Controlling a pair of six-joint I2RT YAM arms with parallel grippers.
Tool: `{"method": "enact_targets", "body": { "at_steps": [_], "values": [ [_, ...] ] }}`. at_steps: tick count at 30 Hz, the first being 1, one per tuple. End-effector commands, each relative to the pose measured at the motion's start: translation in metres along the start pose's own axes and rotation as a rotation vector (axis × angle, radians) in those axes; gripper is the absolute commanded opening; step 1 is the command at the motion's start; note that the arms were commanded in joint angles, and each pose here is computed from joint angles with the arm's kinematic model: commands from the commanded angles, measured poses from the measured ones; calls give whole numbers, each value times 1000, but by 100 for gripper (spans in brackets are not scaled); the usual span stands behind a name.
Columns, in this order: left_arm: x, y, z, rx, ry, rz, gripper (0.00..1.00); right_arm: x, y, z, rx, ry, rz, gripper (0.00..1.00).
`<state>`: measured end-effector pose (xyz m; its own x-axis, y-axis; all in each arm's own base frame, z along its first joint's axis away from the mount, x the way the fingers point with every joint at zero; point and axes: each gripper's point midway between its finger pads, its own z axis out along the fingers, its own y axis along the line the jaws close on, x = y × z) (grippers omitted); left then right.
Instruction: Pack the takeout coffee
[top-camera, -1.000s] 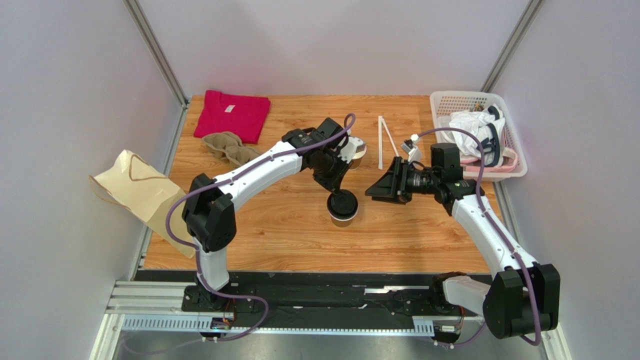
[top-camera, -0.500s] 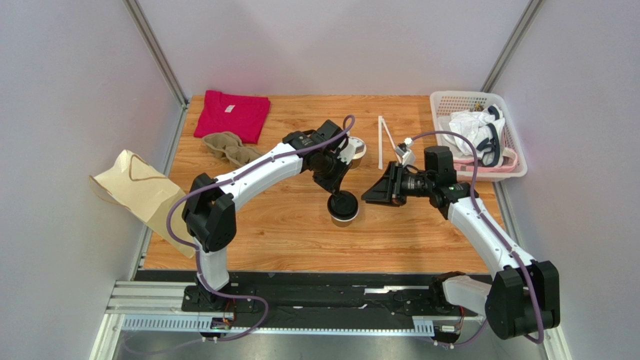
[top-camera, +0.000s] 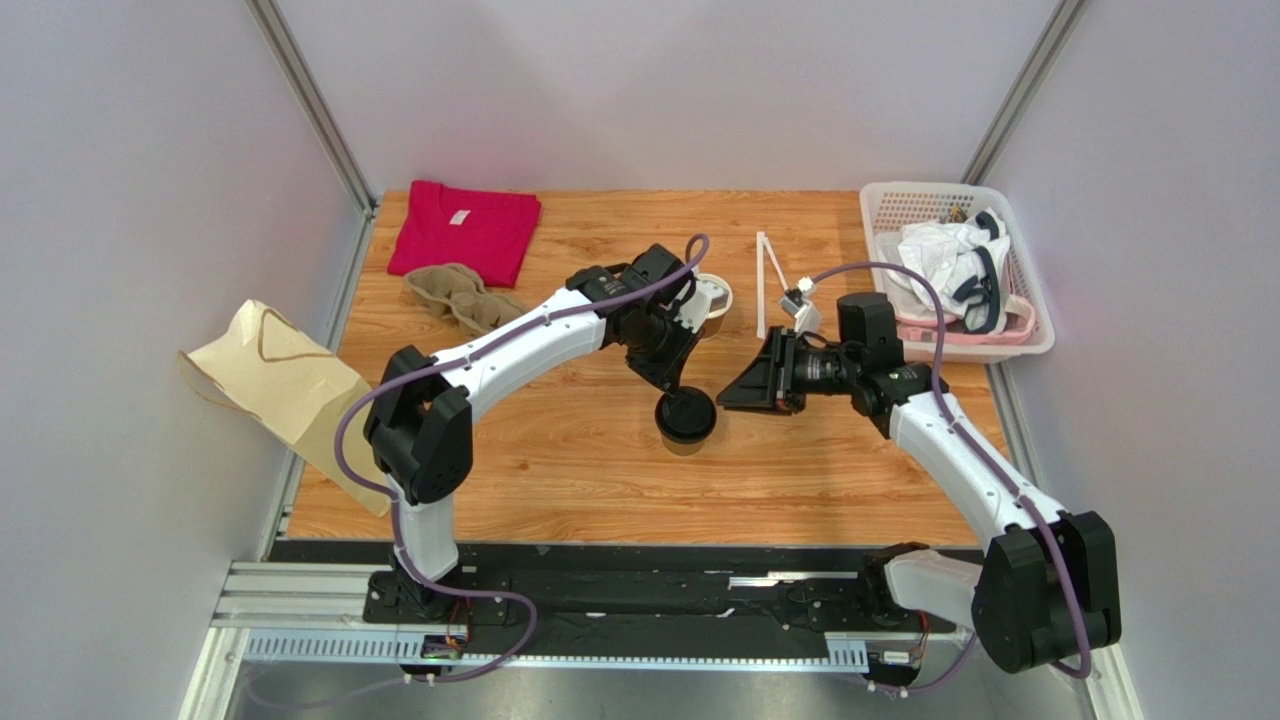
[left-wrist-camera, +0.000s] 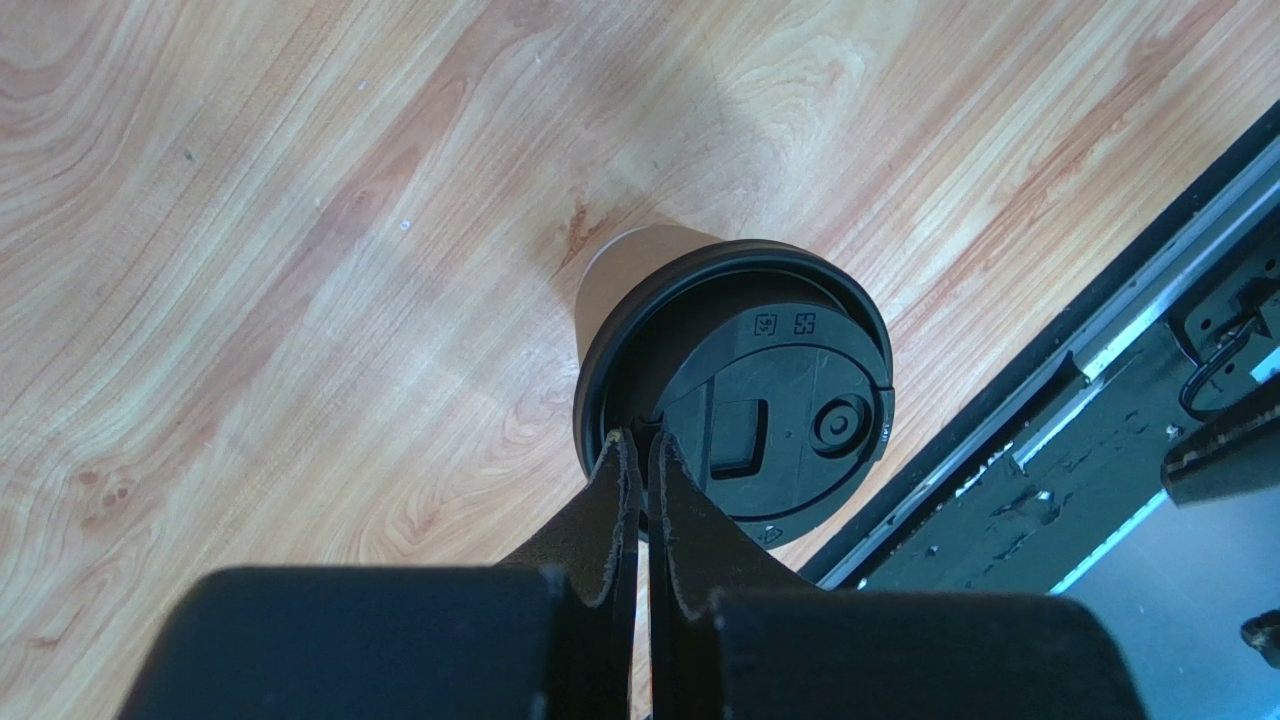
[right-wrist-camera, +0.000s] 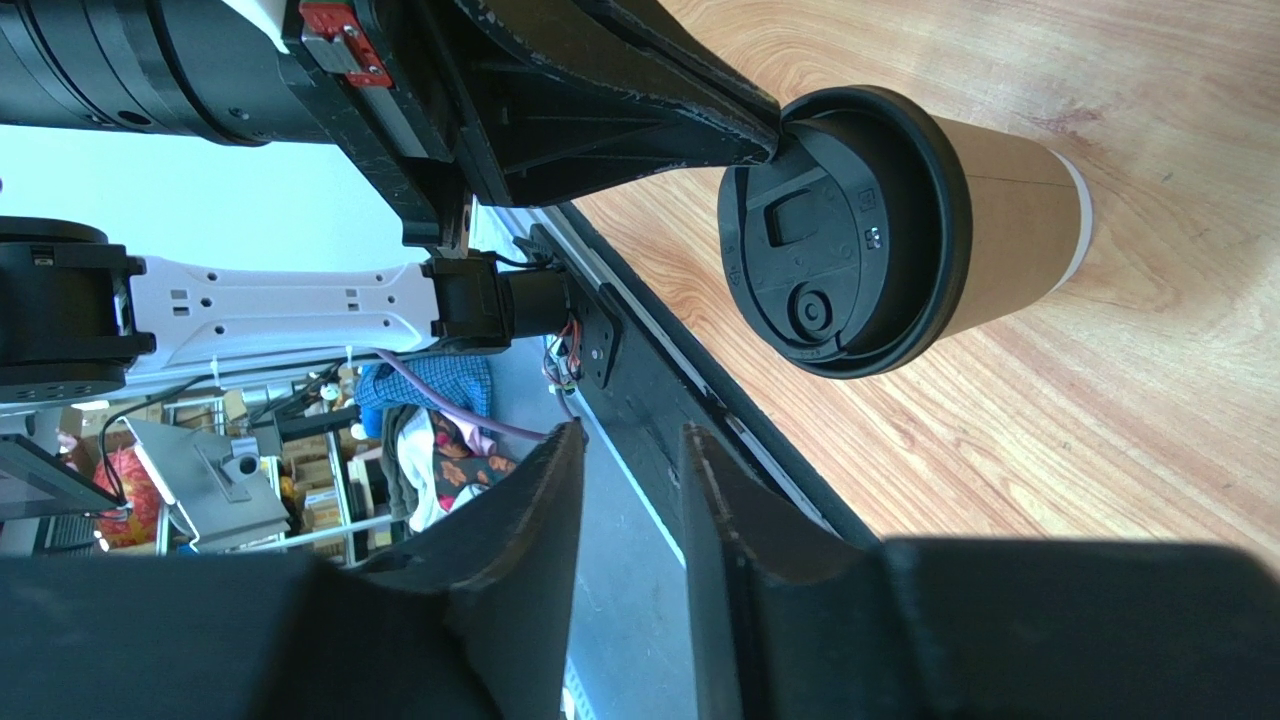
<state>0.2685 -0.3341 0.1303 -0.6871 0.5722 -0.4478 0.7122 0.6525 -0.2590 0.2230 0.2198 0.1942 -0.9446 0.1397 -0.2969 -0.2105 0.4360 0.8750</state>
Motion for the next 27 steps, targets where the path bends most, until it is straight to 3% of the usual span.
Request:
{"method": "enact_targets", "body": {
  "at_steps": [1,10,27],
  "values": [
    [-1,-3,-1,16,-15,-17,0,-2,8,7,-15,6,-38,30],
    [-1,-5,-2,26,-14,-9,0,-6,1,24,-13,36,-16,22],
    [3,-6,4,43,8,-9,0,-13,-20,53,27,91,34,18]
  ]
}}
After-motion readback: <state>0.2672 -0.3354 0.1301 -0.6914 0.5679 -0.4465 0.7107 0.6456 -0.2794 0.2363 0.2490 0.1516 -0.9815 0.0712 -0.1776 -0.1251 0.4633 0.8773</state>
